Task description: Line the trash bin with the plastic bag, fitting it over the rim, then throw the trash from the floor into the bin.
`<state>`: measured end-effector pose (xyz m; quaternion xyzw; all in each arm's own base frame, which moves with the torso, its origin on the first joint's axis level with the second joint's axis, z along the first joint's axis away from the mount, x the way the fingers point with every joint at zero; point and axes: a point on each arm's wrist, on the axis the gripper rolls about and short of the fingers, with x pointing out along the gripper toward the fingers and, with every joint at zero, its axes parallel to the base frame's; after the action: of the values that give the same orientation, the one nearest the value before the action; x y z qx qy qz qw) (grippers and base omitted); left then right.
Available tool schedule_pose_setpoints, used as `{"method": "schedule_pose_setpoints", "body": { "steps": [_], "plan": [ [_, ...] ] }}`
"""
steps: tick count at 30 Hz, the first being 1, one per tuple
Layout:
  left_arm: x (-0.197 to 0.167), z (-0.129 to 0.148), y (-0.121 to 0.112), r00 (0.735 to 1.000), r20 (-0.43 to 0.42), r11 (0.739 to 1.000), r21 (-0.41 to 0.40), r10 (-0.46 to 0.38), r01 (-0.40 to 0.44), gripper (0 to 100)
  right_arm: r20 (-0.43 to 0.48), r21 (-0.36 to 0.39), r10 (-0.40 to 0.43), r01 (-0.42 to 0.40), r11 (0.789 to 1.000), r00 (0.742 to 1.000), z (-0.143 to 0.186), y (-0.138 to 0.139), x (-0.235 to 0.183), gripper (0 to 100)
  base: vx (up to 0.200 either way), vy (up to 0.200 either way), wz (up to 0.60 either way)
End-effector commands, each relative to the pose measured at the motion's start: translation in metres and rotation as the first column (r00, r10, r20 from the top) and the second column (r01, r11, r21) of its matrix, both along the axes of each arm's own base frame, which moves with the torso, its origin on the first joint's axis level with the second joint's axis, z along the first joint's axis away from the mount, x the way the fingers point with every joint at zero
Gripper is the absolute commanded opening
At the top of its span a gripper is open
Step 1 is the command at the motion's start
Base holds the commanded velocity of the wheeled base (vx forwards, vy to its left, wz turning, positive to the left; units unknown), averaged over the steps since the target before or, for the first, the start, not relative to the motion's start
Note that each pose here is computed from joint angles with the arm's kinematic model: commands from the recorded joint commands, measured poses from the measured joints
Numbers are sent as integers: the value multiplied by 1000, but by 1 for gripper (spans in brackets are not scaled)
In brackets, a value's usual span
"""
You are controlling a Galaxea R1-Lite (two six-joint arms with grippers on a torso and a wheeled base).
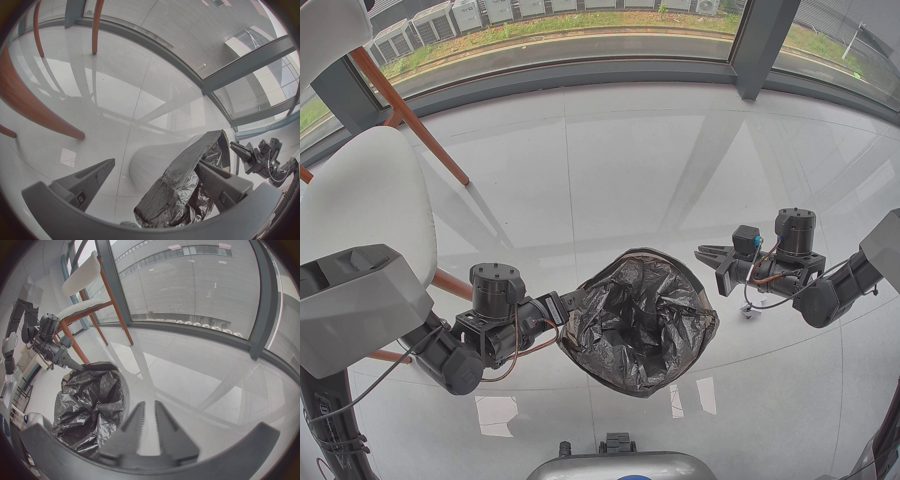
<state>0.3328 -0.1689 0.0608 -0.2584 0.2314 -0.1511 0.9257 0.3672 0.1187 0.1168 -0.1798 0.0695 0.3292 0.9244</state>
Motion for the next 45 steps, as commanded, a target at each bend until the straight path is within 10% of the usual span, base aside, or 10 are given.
{"method": "schedule_pose_setpoints", "body": {
  "steps": [1, 16, 17, 45],
  "plan": [
    [0, -1, 0, 1000, -2, 1000, 1, -1, 1, 100, -7, -4, 5, -5, 1000, 1000, 0, 0, -8, 100, 0, 0, 0],
    [-2, -1, -3, 1000, -2, 1000, 1, -9, 9, 100, -60, -18, 41, -42, 999, 997, -29, 12, -11, 100, 0, 0, 0],
    [-2, -1, -3, 1000, -2, 1000, 1, -9, 9, 100, -64, -20, 41, -43, 999, 997, -30, 12, -11, 0, 0, 0, 0],
    [7, -5, -4, 1000, 5, 1000, 5, 18, -18, 100, -31, -9, 0, 0, 1000, 1000, -28, -1, 2, 0, 0, 0, 0]
  ]
}}
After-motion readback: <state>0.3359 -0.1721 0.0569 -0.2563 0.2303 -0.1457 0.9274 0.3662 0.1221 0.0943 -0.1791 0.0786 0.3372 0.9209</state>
